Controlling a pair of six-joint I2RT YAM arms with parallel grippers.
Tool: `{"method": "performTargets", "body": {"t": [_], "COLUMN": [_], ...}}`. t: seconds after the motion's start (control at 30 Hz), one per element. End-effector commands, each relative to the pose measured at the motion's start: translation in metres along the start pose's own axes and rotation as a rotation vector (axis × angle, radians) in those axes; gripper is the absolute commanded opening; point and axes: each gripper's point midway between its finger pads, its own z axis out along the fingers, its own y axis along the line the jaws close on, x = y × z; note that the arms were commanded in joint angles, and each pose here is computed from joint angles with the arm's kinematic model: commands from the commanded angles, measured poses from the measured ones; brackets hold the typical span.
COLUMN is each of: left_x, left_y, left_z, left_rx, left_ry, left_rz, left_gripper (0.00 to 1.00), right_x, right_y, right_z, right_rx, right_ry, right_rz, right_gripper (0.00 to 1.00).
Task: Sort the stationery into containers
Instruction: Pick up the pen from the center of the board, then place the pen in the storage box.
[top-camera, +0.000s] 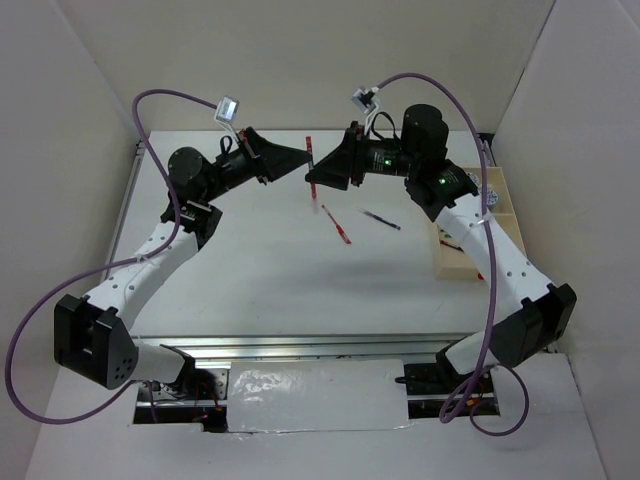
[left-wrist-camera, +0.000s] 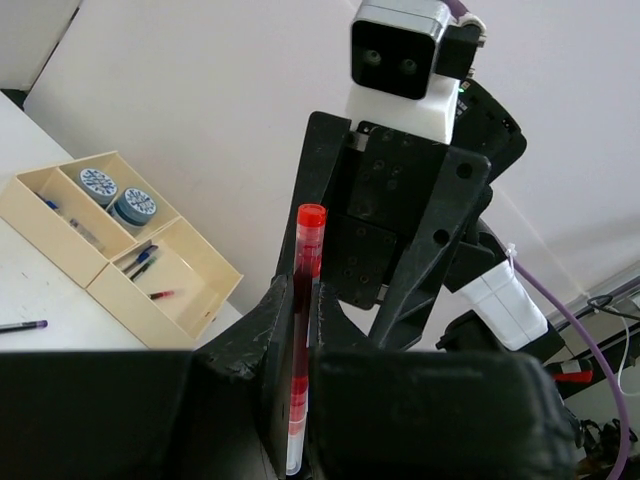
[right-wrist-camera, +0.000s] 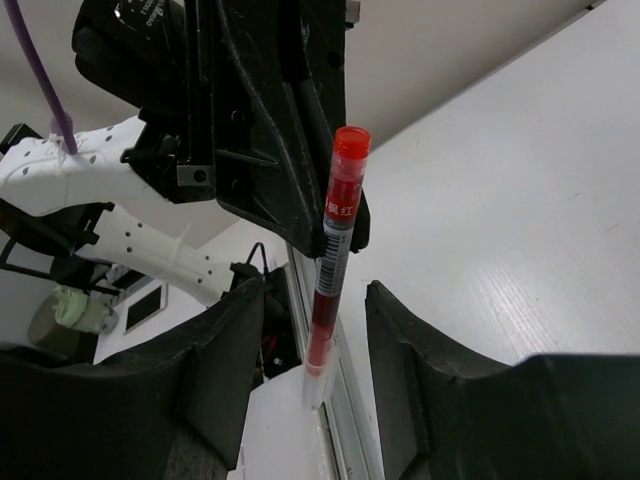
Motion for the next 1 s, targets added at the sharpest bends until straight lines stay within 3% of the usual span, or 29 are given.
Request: {"method": "performTargets", "body": {"t": [0.0, 0.1, 0.17, 0.23, 0.27, 0.3, 0.33, 0.37, 0.43, 0.47, 0.5, 0.53, 0.63, 0.67, 0.77, 0.97], "left_x": [-0.008, -0.007, -0.005, -0.004, -0.002, -0.002, -0.002, -0.003, -0.01, -0.008, -0.015, -0.014, -0.006, 0.003, 0.018, 0.038], "left_y": [-0.028, -0.029, -0.028, -0.028, -0.027, -0.025, -0.022, -0.014, 0.005, 0.024, 0.039, 0.051, 0.088, 0.105, 0.12, 0.127], "left_z": [-0.002, -0.002, -0.002, -0.003, -0.003, -0.005, -0.007, -0.009, -0.017, -0.021, -0.029, -0.032, -0.046, -0.055, -0.06, -0.055], "left_rx": [0.074, 0.079, 0.077, 0.078, 0.078, 0.075, 0.072, 0.05, -0.016, -0.085, -0.138, -0.182, -0.32, -0.374, -0.4, -0.382], "left_ry": [-0.03, -0.025, -0.02, -0.012, -0.005, -0.002, 0.011, 0.02, 0.045, 0.084, 0.09, 0.116, 0.244, 0.3, 0.363, 0.41], "left_rz": [0.043, 0.041, 0.036, 0.037, 0.037, 0.045, 0.053, 0.083, 0.129, 0.177, 0.223, 0.264, 0.458, 0.498, 0.562, 0.591], "left_gripper": [0.0, 0.0, 0.0, 0.03, 0.15, 0.46, 0.64, 0.98, 0.99, 0.99, 0.99, 0.99, 0.99, 0.99, 0.99, 0.99], "right_x": [-0.009, -0.006, -0.006, -0.009, -0.009, -0.005, -0.01, 0.0, -0.007, 0.018, 0.011, 0.013, 0.048, 0.052, 0.065, 0.093], "right_y": [0.008, 0.003, 0.002, 0.004, 0.005, 0.002, 0.0, -0.005, -0.023, -0.034, -0.036, -0.07, -0.116, -0.143, -0.188, -0.238], "right_z": [0.006, 0.007, 0.006, 0.004, 0.002, 0.0, -0.008, -0.016, -0.039, -0.057, -0.072, -0.096, -0.162, -0.207, -0.288, -0.364], "right_rx": [-0.036, -0.024, -0.02, -0.012, -0.006, 0.011, 0.029, 0.061, 0.139, 0.186, 0.217, 0.304, 0.457, 0.553, 0.696, 0.723], "right_ry": [-0.022, -0.011, -0.005, -0.006, -0.004, 0.014, 0.011, 0.055, 0.095, 0.213, 0.243, 0.326, 0.596, 0.74, 0.971, 1.31], "right_rz": [-0.062, -0.072, -0.087, -0.106, -0.117, -0.109, -0.154, -0.13, -0.259, -0.242, -0.32, -0.477, -0.54, -0.638, -0.733, -0.865], "right_gripper": [0.52, 0.41, 0.26, 0.19, 0.12, 0.08, 0.04, 0.01, 0.0, 0.0, 0.0, 0.0, 0.0, 0.0, 0.0, 0.01]}}
